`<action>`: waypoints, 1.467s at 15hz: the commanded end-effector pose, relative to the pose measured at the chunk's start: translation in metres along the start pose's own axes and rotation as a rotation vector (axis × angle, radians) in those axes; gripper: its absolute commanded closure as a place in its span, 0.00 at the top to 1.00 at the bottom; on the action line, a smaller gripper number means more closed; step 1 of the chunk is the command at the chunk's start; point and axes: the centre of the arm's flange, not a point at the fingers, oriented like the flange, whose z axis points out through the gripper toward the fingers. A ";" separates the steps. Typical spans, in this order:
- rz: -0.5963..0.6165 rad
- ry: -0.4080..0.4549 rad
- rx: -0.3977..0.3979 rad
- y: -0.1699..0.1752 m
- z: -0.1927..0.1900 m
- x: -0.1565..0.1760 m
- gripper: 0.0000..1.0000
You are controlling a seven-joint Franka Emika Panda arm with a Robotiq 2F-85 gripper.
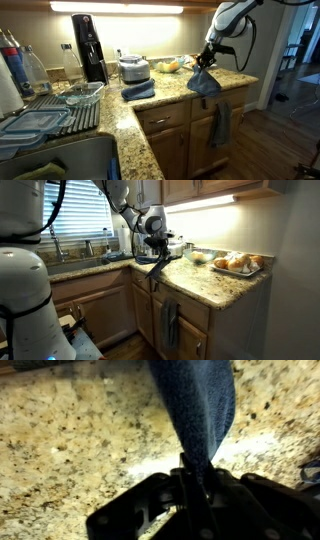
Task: Pick up the towel and place it on the hook
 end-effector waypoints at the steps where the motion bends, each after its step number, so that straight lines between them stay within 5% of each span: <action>1: -0.069 -0.048 0.045 -0.006 -0.041 -0.056 0.09; 11: -0.147 -0.224 0.047 -0.020 -0.058 -0.150 0.06; 12: -0.140 -0.204 0.048 -0.033 -0.043 -0.129 0.11; 22: -0.132 -0.198 0.033 -0.024 -0.050 -0.149 0.05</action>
